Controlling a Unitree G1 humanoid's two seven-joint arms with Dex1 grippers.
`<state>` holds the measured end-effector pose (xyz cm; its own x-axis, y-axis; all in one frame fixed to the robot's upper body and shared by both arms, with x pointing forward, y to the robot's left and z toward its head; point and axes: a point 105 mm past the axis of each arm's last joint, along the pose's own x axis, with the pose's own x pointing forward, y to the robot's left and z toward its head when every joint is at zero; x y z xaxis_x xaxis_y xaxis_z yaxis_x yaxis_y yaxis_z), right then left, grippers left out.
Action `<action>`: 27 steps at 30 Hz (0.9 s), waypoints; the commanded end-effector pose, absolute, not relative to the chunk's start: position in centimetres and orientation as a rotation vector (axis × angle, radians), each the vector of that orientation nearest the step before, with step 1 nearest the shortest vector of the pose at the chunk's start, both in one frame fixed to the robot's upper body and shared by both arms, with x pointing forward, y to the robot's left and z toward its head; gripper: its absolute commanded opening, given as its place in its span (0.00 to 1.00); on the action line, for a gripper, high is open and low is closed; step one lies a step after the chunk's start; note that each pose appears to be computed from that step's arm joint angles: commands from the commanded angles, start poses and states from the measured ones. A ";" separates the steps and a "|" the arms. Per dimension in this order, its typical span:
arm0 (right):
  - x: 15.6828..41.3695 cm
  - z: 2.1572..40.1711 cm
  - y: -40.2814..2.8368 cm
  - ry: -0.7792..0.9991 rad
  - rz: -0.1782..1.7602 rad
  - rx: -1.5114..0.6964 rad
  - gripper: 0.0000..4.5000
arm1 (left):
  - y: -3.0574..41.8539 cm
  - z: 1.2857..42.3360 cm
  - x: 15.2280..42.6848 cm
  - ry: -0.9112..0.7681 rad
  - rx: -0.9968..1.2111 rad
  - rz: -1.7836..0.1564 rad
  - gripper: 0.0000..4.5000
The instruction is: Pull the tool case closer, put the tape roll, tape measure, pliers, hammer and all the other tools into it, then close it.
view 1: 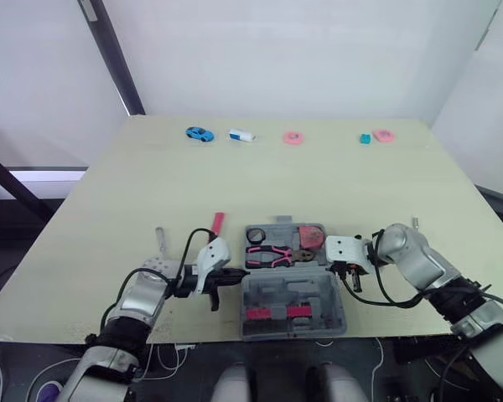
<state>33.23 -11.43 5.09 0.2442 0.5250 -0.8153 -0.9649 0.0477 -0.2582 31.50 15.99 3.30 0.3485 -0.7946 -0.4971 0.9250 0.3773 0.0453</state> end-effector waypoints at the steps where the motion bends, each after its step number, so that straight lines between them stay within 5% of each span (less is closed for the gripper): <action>1: 34.0 6.2 -10.5 0.528 1.230 -0.930 0.00 | 14.6 4.1 32.4 0.375 0.376 -1.156 0.01; 27: 35.0 6.1 -10.8 0.531 1.177 -0.907 0.00 | 14.1 4.5 33.8 0.370 0.409 -1.154 0.01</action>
